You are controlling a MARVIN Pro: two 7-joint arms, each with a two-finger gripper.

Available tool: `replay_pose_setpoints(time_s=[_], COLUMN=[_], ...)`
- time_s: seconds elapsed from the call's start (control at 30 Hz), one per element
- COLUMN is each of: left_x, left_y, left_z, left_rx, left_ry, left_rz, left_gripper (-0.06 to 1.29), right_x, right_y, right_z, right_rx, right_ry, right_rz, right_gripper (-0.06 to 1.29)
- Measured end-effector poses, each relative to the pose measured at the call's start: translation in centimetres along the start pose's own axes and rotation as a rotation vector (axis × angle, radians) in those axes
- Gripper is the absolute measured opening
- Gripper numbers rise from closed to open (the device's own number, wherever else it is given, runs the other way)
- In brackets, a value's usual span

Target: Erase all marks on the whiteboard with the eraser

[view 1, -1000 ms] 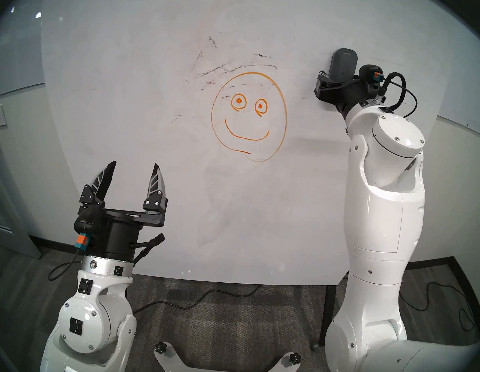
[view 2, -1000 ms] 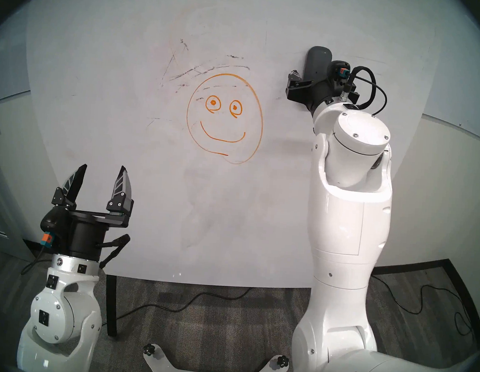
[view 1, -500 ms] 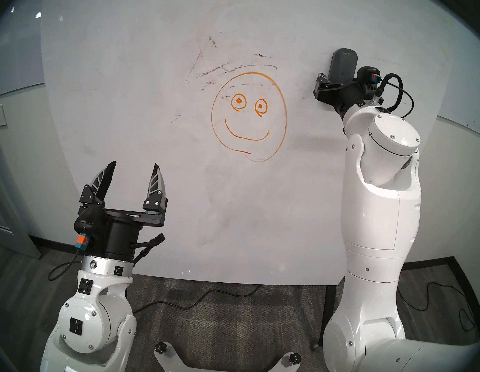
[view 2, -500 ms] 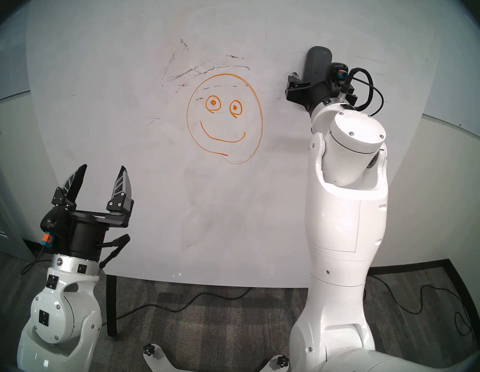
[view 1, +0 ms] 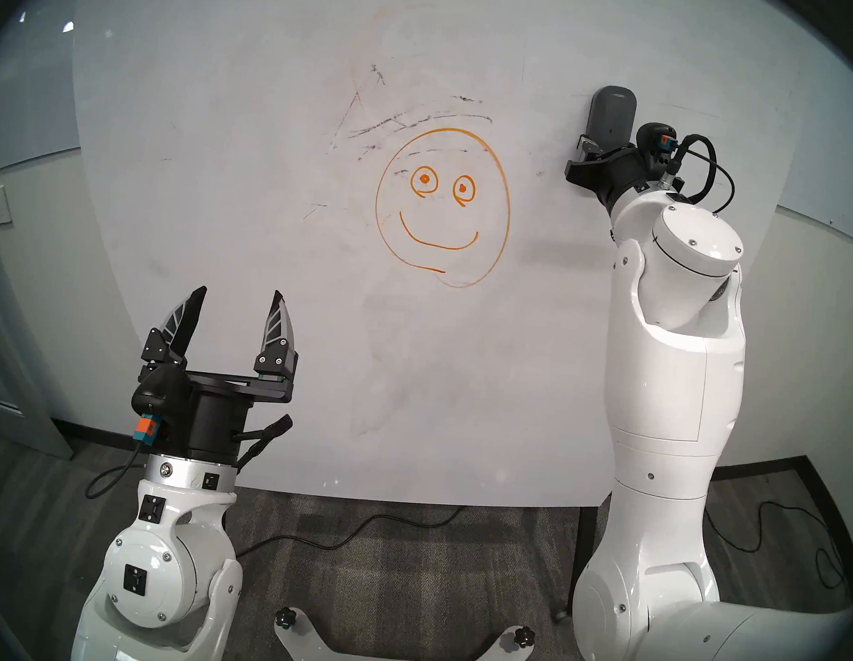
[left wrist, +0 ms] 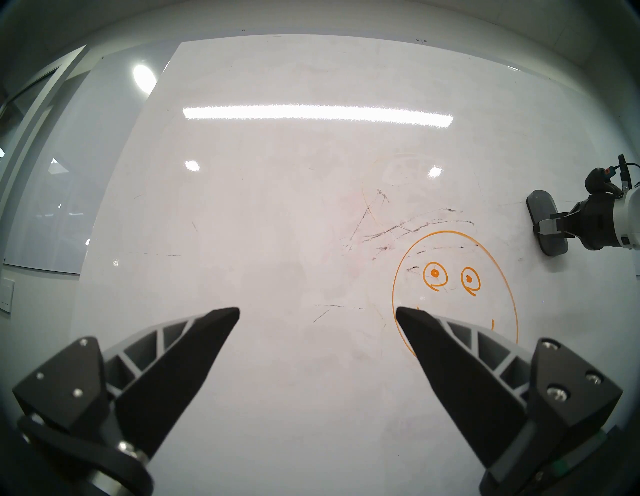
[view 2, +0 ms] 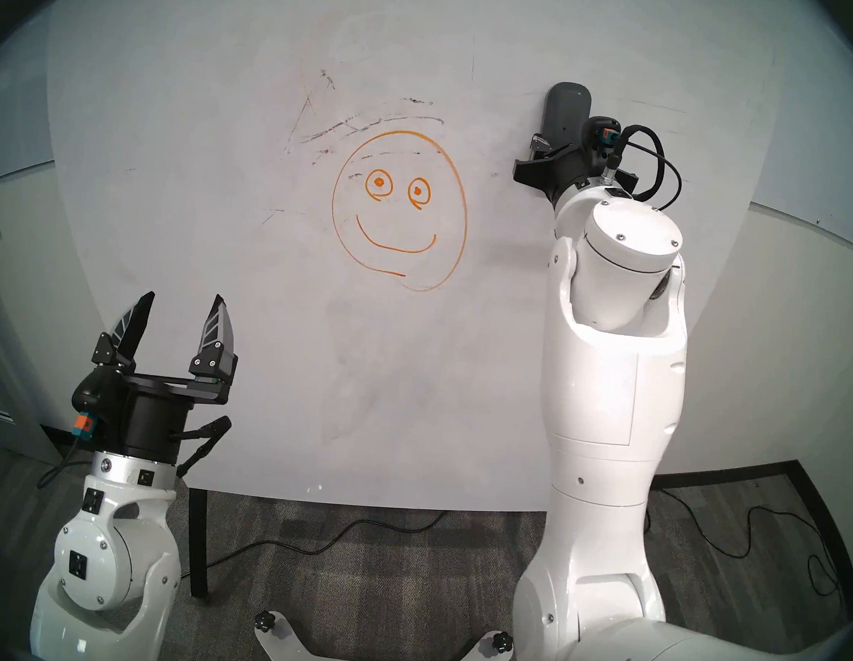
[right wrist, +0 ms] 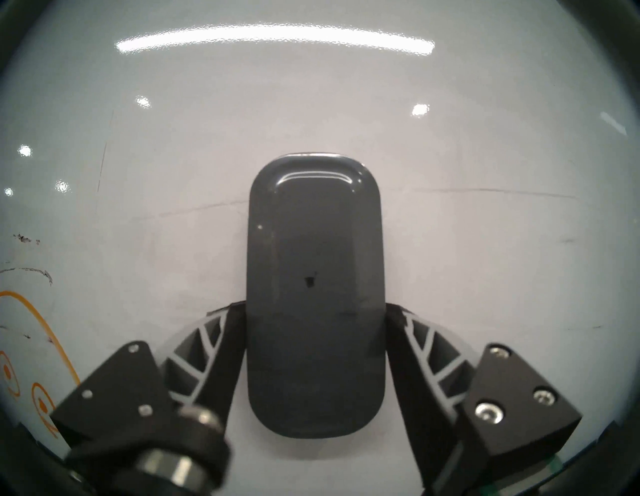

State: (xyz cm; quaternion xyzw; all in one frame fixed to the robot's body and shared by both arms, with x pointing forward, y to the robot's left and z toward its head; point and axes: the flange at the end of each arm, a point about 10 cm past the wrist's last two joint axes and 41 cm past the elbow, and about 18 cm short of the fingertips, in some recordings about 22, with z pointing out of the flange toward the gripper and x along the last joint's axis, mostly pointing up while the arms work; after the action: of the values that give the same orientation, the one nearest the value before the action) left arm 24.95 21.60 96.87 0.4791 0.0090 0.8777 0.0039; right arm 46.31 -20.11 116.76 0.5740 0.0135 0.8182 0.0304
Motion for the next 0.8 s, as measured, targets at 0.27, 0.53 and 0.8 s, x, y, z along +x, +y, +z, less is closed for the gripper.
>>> replay_pose_setpoints(time_s=[0.27,0.53,0.8], left_x=[0.0,0.0,0.0], left_y=[0.0,0.0,0.0], left_z=[0.0,0.0,0.0], left_rx=[0.000,0.000,0.000], left_ry=[0.000,0.000,0.000], left_rz=[0.000,0.000,0.000], left_gripper=[1.25,1.25,1.25], right_x=[0.0,-0.5,-1.7], right_y=[0.0,0.5,0.7], right_z=[-0.1,-0.6,-1.3], right_rx=[-0.001,-0.001,0.012], right_ry=[0.001,-0.009,-0.033], right_rz=[0.001,-0.006,-0.016], right_gripper=[0.65,0.60,0.59])
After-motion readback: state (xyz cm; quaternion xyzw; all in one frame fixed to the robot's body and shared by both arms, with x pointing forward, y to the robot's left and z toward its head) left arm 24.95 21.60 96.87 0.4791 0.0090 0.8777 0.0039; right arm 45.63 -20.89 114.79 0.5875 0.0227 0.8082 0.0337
